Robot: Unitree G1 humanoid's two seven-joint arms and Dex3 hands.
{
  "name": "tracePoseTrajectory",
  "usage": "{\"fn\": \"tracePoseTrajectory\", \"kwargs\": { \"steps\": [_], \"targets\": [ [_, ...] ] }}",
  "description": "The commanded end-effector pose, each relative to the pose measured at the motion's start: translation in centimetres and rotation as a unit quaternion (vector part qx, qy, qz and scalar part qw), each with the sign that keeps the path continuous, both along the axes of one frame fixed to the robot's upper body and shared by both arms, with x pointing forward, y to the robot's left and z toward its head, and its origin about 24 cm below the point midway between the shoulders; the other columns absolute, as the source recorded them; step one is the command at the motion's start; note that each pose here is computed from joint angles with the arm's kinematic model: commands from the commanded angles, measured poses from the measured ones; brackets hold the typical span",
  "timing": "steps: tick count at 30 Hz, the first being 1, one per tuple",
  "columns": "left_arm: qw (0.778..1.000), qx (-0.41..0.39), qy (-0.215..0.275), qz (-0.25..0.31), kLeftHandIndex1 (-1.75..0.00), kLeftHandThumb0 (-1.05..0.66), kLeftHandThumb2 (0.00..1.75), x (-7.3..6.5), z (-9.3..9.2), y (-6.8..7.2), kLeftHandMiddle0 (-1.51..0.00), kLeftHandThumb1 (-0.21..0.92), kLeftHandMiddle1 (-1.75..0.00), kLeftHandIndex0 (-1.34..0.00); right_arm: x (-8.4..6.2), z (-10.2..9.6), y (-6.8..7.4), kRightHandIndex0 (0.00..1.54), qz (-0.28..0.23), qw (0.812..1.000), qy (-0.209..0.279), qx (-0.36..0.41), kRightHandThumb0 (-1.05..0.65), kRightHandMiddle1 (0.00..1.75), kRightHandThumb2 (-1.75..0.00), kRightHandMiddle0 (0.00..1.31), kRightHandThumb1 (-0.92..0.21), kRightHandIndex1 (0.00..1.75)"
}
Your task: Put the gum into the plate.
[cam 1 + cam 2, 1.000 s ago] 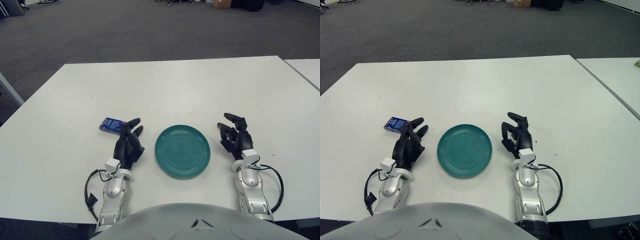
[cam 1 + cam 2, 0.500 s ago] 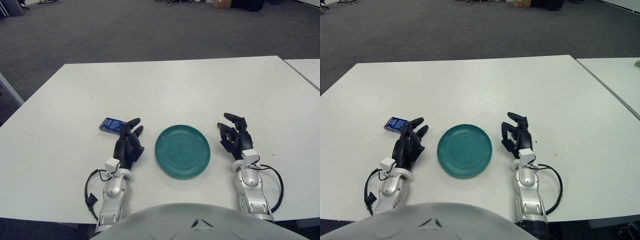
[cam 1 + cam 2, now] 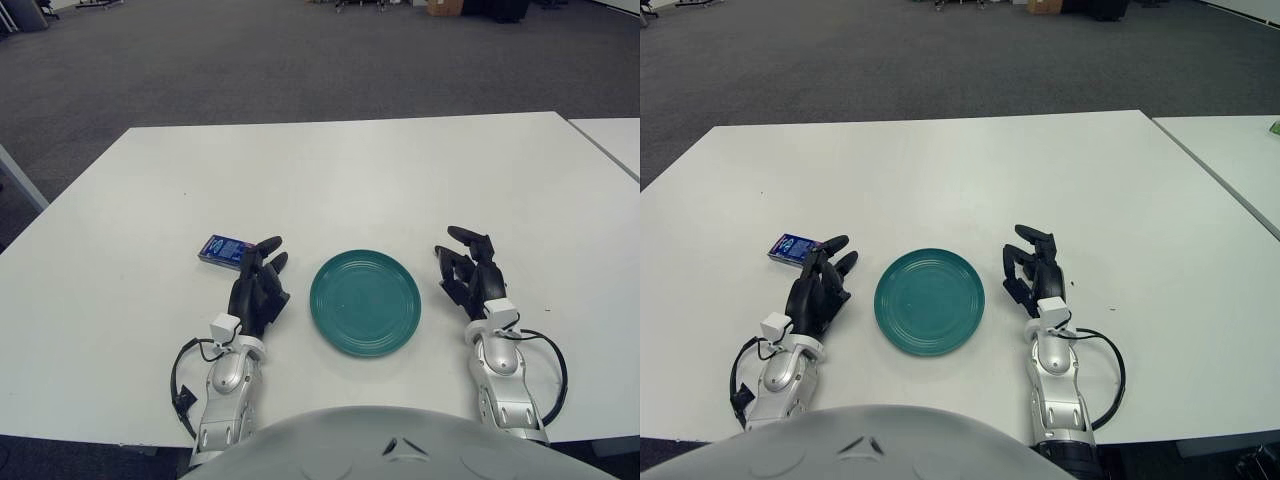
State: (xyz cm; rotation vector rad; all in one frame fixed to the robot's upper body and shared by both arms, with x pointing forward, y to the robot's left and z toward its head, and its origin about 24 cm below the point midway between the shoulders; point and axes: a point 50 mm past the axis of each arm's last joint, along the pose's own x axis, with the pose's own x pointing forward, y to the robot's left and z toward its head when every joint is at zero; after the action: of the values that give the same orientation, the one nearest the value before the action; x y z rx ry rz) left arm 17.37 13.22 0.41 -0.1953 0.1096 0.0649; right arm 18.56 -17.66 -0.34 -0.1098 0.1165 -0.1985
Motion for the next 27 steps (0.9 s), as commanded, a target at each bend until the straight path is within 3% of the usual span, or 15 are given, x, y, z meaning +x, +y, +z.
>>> {"fn": "tracePoseTrajectory", "kwargs": {
  "steps": [1, 6, 14, 18, 20, 27],
  "targets": [
    [0.998, 0.039, -0.058, -0.008, -1.13, -0.82, 0.85, 2.0, 2.2, -0.5, -0.30, 0.92, -0.76, -0.04, -1.6, -2.4, 0.0, 0.43, -0.005, 0.997, 0.073, 0.012, -0.62, 1.03, -0.59, 0.04, -0.92, 0.48],
    [0.986, 0.106, -0.124, -0.025, -1.14, -0.75, 0.75, 4.8, 4.6, 0.0, -0.30, 0.92, -0.79, -0.04, -1.5, -2.5, 0.0, 0.44, -0.003, 0.997, 0.074, 0.010, -0.61, 1.04, -0.60, 0.04, -0.92, 0.49],
    [0.967, 0.194, -0.157, -0.052, -1.14, -0.71, 0.65, 6.2, 6.8, 2.3, -0.26, 0.92, -0.78, -0.04, -1.5, -2.6, 0.2, 0.42, -0.001, 0.997, 0.072, 0.009, -0.60, 1.03, -0.61, 0.03, -0.92, 0.48],
    [0.935, 0.275, -0.189, -0.121, -1.07, -0.72, 0.61, 7.8, 8.0, 2.5, -0.20, 0.92, -0.70, -0.01, -1.5, -2.6, 0.3, 0.43, 0.000, 0.997, 0.073, 0.013, -0.61, 1.03, -0.61, 0.03, -0.92, 0.47],
    [0.896, 0.343, -0.215, -0.180, -1.01, -0.73, 0.57, 8.8, 8.5, 2.9, -0.18, 0.92, -0.63, 0.00, -1.6, -2.6, 0.4, 0.43, 0.000, 0.997, 0.074, 0.016, -0.61, 1.03, -0.61, 0.03, -0.92, 0.48],
    [0.810, 0.454, -0.245, -0.277, -0.93, -0.80, 0.41, 9.5, 9.0, 4.3, -0.22, 0.91, -0.43, -0.02, -1.8, -2.6, 0.3, 0.43, 0.001, 0.997, 0.075, 0.014, -0.61, 1.03, -0.60, 0.02, -0.92, 0.48]
  ]
}}
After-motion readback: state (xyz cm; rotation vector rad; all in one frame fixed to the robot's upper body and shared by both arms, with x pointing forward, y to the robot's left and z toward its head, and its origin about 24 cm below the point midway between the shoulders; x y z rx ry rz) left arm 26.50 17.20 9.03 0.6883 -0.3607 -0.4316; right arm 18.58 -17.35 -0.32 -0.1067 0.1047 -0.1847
